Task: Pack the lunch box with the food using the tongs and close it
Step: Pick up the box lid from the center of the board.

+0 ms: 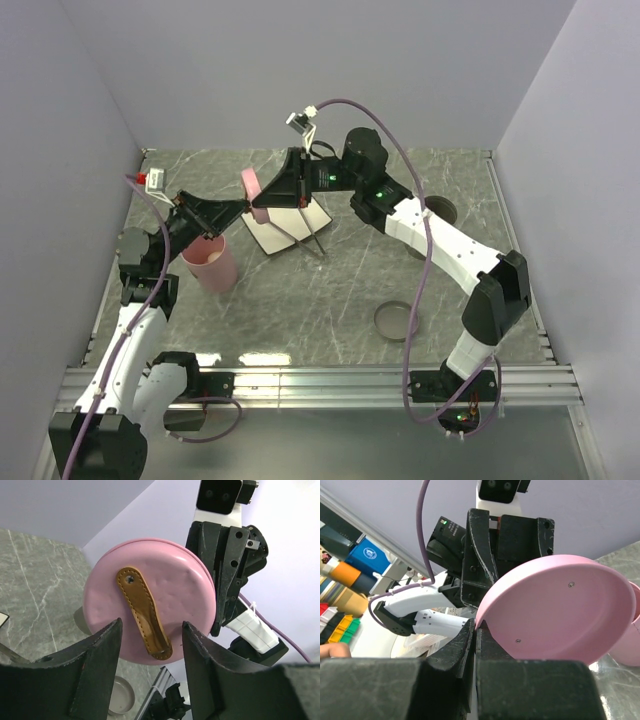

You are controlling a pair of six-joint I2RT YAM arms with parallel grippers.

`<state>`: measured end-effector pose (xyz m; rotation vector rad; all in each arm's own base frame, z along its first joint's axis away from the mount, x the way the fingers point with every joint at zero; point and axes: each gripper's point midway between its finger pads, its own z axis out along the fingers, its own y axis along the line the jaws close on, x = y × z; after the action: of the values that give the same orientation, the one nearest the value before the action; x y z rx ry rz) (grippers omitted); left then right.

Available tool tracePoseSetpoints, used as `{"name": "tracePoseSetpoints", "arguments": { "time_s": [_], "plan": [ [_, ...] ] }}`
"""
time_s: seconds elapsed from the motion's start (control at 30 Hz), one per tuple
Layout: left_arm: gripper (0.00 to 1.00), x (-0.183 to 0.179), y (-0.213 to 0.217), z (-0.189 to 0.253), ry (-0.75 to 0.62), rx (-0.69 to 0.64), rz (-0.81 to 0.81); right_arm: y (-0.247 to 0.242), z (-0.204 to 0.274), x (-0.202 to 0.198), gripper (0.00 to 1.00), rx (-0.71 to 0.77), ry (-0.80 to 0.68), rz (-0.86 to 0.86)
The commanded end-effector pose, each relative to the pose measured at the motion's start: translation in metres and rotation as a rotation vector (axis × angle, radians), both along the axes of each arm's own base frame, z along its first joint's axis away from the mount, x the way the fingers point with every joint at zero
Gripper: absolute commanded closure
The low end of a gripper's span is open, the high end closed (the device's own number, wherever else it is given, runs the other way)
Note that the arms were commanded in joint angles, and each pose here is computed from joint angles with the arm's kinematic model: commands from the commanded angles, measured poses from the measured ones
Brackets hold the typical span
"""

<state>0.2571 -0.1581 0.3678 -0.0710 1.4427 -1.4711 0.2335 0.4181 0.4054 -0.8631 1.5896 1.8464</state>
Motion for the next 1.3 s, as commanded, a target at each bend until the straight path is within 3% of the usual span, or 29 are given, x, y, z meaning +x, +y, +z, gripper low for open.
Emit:
{"name": "tracePoseSetpoints", "arguments": {
  "time_s": [0.0, 0.17, 0.33, 0.43, 0.47, 0.5, 0.6, 0.63, 0.73, 0.9, 1.0, 1.03, 1.1, 1.13, 1.17, 1.27],
  "plan": [
    [0.45, -0.004, -0.001, 0.011, -0.052, -0.012, -0.006, 0.001, 0.029, -0.007, 1.00, 0.064, -0.079, 0.015],
    [0.61, 0.000, 0.001, 0.006, -0.014, -0.035, 0.003, 0.003, 0.030, -0.011, 1.00, 0.070, -0.078, 0.028],
    [0.69, 0.003, 0.001, 0.006, 0.005, -0.050, 0.005, 0.005, 0.027, -0.016, 1.00, 0.060, -0.088, 0.028],
    [0.88, 0.004, 0.001, 0.006, 0.013, -0.055, 0.008, 0.006, 0.028, -0.018, 1.00, 0.061, -0.087, 0.036],
    [1.00, 0.005, 0.002, 0.006, 0.018, -0.058, 0.010, 0.007, 0.028, -0.017, 1.00, 0.059, -0.090, 0.032],
    [1.00, 0.004, 0.002, 0.006, 0.019, -0.060, 0.011, 0.007, 0.028, -0.016, 1.00, 0.056, -0.092, 0.030],
    [1.00, 0.003, 0.003, 0.007, 0.016, -0.058, 0.011, 0.007, 0.025, -0.012, 0.88, 0.026, -0.113, 0.007],
    [1.00, 0.002, 0.002, 0.006, 0.014, -0.054, 0.006, 0.006, 0.021, -0.010, 0.74, 0.004, -0.105, -0.009],
    [1.00, 0.000, 0.004, 0.007, -0.013, -0.025, 0.018, 0.002, 0.016, -0.007, 0.48, -0.027, -0.130, -0.035],
    [1.00, -0.001, 0.009, 0.015, -0.052, 0.031, 0.043, -0.017, 0.014, 0.007, 0.27, -0.058, -0.150, -0.110],
    [1.00, 0.004, 0.013, 0.005, -0.046, 0.142, 0.088, -0.035, 0.010, 0.020, 0.14, -0.091, -0.160, -0.174],
    [1.00, 0.005, 0.015, 0.014, -0.122, 0.223, 0.119, -0.040, 0.009, 0.024, 0.12, -0.100, -0.182, -0.193],
    [1.00, 0.011, 0.020, -0.004, -0.052, 0.330, 0.142, -0.058, 0.000, 0.037, 0.07, -0.151, -0.177, -0.258],
    [1.00, 0.014, 0.026, 0.013, -0.154, 0.433, 0.185, -0.064, -0.004, 0.041, 0.05, -0.174, -0.203, -0.278],
    [1.00, 0.016, 0.030, -0.014, -0.028, 0.505, 0.174, -0.071, -0.004, 0.045, 0.05, -0.191, -0.216, -0.300],
    [1.00, 0.030, 0.053, -0.012, -0.059, 0.733, 0.258, -0.094, -0.020, 0.057, 0.05, -0.287, -0.215, -0.337]
  ]
}}
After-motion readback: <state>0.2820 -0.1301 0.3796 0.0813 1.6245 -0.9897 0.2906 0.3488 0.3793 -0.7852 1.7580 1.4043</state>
